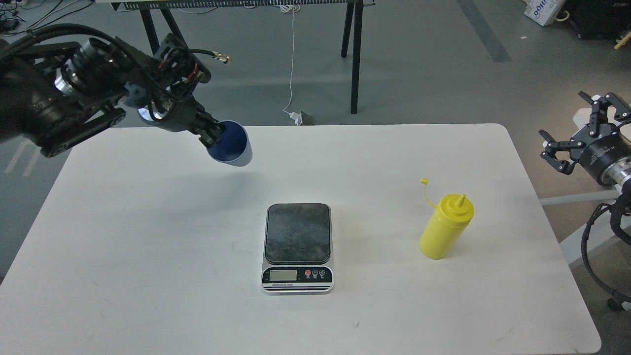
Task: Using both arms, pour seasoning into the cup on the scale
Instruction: 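Lift the blue cup with the left gripper and carry it over the scale, then set the blue cup on the scale, open the left gripper, withdraw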
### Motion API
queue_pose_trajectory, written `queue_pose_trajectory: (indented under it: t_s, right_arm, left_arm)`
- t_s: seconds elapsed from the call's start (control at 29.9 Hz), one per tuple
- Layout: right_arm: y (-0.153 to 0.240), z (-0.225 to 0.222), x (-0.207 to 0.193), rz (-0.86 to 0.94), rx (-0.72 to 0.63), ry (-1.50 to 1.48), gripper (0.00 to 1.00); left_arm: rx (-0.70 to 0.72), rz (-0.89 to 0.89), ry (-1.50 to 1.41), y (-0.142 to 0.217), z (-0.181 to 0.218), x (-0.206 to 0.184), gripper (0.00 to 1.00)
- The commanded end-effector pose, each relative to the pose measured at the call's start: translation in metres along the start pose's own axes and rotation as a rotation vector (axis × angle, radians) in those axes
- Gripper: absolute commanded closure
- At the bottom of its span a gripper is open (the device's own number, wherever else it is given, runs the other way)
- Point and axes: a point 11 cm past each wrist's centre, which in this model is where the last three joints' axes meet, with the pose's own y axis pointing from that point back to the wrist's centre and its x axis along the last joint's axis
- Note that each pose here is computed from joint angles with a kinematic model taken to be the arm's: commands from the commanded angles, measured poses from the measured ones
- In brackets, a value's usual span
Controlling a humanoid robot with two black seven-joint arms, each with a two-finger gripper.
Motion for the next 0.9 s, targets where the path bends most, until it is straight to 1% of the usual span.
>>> queue_pose_trajectory:
  t_s: [0.0, 0.13, 0.33, 0.43, 0.5, 0.87]
  right_arm:
    - [-0.013, -0.002, -0.014, -0.026, 0.011, -0.012, 0.00]
    - [-0.017, 0.008, -0.018, -0.025, 0.005, -0.028, 0.00]
    - [-0.019, 0.021, -0.019, -0.022, -0.014, -0.040, 0.00]
    - [-0.019, 0.022, -0.019, -0.022, -0.015, -0.038, 0.00]
    - [-0.019, 0.022, -0.019, -0.020, -0.015, -0.038, 0.00]
    - [-0.015, 0.028, -0.014, -0.009, -0.023, -0.040, 0.00]
  left_arm:
    - [-0.103, 0.045, -0.122, 0.001, 0.046, 0.037, 0.99]
    - [-0.189, 0.072, -0.195, 0.005, 0.082, 0.053, 1.00]
    - [-0.272, 0.051, -0.232, -0.018, 0.117, 0.055, 1.00]
    - [-0.294, 0.034, -0.195, -0.031, 0.120, 0.042, 1.00]
    - [-0.291, 0.024, -0.163, -0.037, 0.116, 0.034, 1.00]
    - [-0.306, -0.010, -0.121, -0.050, 0.117, 0.011, 1.00]
